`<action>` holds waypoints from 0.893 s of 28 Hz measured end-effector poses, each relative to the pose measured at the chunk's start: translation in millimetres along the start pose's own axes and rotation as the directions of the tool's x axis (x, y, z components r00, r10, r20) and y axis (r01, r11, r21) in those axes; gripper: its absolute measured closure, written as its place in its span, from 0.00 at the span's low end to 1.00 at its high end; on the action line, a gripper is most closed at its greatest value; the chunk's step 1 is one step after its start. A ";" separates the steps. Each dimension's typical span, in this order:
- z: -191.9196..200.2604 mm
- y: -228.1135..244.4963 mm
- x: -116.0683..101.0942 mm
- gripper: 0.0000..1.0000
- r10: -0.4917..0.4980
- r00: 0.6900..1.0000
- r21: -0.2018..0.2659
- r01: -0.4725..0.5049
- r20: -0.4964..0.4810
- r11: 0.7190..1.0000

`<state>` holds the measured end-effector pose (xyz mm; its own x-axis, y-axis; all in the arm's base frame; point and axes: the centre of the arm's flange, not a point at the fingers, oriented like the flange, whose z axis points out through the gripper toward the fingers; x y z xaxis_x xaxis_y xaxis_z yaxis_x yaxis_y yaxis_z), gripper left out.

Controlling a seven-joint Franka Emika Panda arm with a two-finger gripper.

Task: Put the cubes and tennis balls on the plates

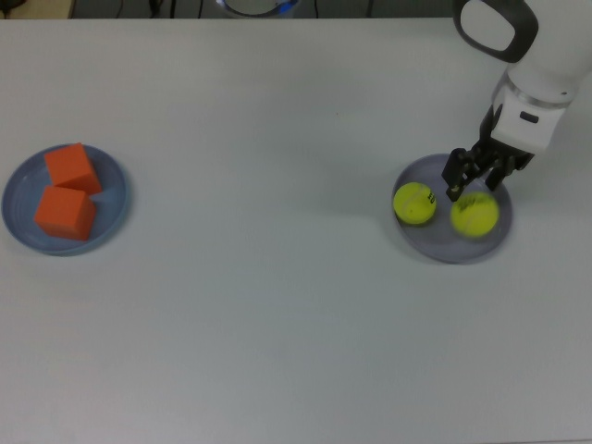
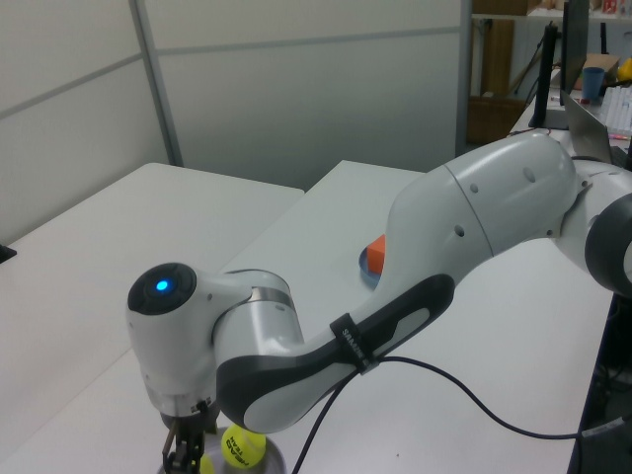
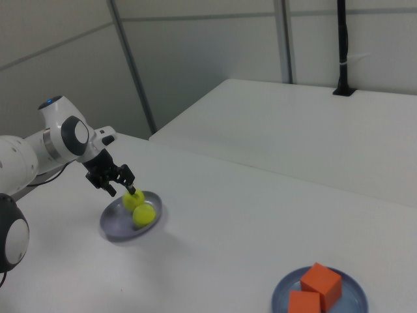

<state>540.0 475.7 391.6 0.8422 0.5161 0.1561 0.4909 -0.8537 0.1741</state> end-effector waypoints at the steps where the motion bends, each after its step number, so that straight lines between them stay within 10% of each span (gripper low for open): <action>1: -3.5 1.2 0.4 0.17 0.006 1.000 0.000 -0.006 -0.005 1.000; 6: -26.9 11.0 2.8 0.00 0.035 0.999 0.003 -0.035 -0.036 0.999; 25: -135.5 200.2 -22.7 0.00 0.281 0.960 -0.039 -0.281 0.009 0.959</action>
<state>588.9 302.5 554.6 0.9482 0.2546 0.1898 0.2257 -0.9608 0.1612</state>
